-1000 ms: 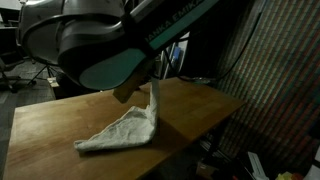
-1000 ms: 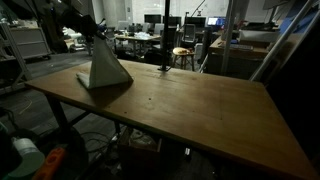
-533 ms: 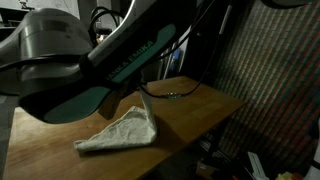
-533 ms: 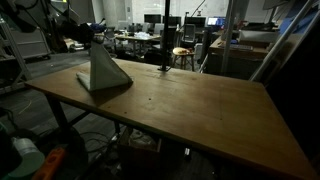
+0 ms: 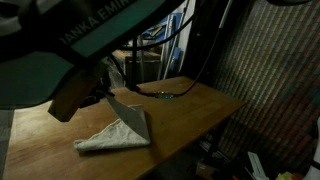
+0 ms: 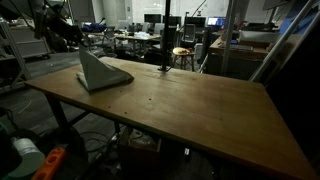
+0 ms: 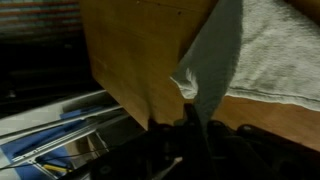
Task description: Fold the towel on the table twice, diagonally.
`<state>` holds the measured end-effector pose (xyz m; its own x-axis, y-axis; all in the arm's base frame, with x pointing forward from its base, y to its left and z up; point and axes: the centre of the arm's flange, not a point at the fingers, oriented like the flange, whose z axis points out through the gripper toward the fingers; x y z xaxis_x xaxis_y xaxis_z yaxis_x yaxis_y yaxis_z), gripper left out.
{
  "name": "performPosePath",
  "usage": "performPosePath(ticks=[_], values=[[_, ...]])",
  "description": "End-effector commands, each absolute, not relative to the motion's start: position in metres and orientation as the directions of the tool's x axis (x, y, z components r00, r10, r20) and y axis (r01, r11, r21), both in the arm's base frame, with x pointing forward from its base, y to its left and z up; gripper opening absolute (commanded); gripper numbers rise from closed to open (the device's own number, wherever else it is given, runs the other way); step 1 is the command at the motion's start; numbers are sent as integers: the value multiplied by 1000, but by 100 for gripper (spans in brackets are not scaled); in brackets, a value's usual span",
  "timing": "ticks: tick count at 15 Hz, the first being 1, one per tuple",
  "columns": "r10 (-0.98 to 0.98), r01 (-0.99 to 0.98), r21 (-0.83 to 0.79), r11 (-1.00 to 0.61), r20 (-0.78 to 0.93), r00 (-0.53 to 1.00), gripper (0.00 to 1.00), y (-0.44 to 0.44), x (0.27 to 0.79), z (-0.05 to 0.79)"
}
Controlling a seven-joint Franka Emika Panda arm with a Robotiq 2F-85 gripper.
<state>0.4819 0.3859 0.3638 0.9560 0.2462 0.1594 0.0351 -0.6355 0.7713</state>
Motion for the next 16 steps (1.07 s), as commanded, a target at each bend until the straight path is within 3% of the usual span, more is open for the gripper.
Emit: performPosePath(ticks=[1, 2, 3, 5, 10, 11, 13, 16], values=[[277, 146, 649, -747, 105, 955, 1, 392, 484, 387], [282, 170, 608, -776, 93, 955, 8, 393, 484, 390], [296, 202, 568, -798, 78, 952, 30, 394, 486, 389], [321, 249, 495, -832, 63, 945, 33, 393, 486, 394], [319, 274, 377, -885, 62, 946, 69, 388, 495, 402], [308, 257, 423, -869, 54, 950, 53, 398, 498, 389], [305, 258, 403, -878, 55, 951, 68, 396, 501, 393], [304, 258, 398, -880, 56, 951, 69, 396, 501, 393]])
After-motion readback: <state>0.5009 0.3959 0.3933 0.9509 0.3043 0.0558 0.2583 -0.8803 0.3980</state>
